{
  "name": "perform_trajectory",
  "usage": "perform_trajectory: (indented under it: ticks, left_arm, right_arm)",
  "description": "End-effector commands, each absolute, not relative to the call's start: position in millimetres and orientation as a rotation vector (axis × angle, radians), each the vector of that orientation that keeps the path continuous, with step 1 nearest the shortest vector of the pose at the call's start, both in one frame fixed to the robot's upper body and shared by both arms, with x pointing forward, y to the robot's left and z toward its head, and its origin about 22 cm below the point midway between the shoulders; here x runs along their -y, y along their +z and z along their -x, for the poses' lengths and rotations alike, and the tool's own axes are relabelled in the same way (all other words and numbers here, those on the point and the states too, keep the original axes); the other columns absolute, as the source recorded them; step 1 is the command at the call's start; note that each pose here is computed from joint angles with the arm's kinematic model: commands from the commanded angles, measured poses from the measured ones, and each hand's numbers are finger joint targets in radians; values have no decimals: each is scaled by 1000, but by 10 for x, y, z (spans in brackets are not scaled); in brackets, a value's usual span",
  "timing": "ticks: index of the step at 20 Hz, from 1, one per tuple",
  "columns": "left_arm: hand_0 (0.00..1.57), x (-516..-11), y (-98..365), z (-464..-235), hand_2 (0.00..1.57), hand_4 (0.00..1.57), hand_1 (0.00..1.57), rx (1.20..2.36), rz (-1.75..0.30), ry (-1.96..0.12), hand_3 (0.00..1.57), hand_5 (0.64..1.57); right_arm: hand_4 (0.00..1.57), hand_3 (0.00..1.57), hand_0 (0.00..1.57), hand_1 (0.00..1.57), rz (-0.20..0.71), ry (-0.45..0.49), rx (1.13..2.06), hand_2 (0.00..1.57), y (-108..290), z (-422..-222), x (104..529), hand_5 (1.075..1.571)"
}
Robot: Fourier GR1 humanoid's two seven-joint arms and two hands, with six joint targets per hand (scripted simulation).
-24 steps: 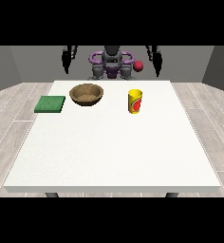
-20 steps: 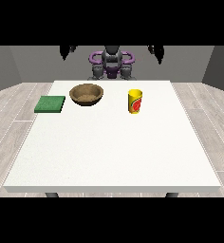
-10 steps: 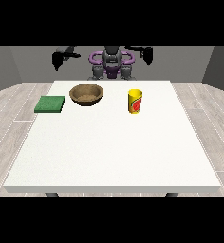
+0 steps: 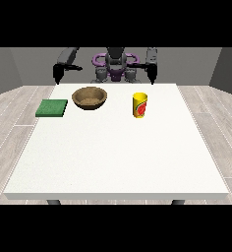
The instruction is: Pick the cup and pour the ball into the bowl, then pick the bowl and place it on the pad
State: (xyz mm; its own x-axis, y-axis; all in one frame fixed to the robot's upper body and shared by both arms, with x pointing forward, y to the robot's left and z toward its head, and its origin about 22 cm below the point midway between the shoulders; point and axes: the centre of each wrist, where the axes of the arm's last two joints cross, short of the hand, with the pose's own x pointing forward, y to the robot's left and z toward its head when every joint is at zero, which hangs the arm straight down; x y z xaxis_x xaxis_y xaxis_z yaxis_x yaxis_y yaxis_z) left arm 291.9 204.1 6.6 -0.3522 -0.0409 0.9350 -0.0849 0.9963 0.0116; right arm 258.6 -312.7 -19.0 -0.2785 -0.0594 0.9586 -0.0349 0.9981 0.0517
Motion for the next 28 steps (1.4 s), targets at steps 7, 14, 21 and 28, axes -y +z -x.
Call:
perform_trajectory:
  ticks: [7,14,21,28]
  left_arm:
    - [0,-2445,405,-3513,0,0,0,2107,-185,103,0,1465]
    - [0,-2559,156,-3654,0,0,0,2148,-218,111,0,1413]
    - [0,-2493,-49,-3707,0,0,0,2073,-243,127,0,1388]
    - [0,-2587,288,-4015,0,0,0,2163,-259,179,0,1411]
  right_arm:
    - [0,0,0,0,-138,11,2035,0,-254,-2828,3296,1548]
    - [0,0,0,0,-168,26,2105,0,-117,-3093,3161,1548]
    - [0,0,0,0,-160,19,2037,0,-389,-2953,3350,1548]
    - [0,0,0,0,-191,86,2152,0,-73,-3172,3493,1541]
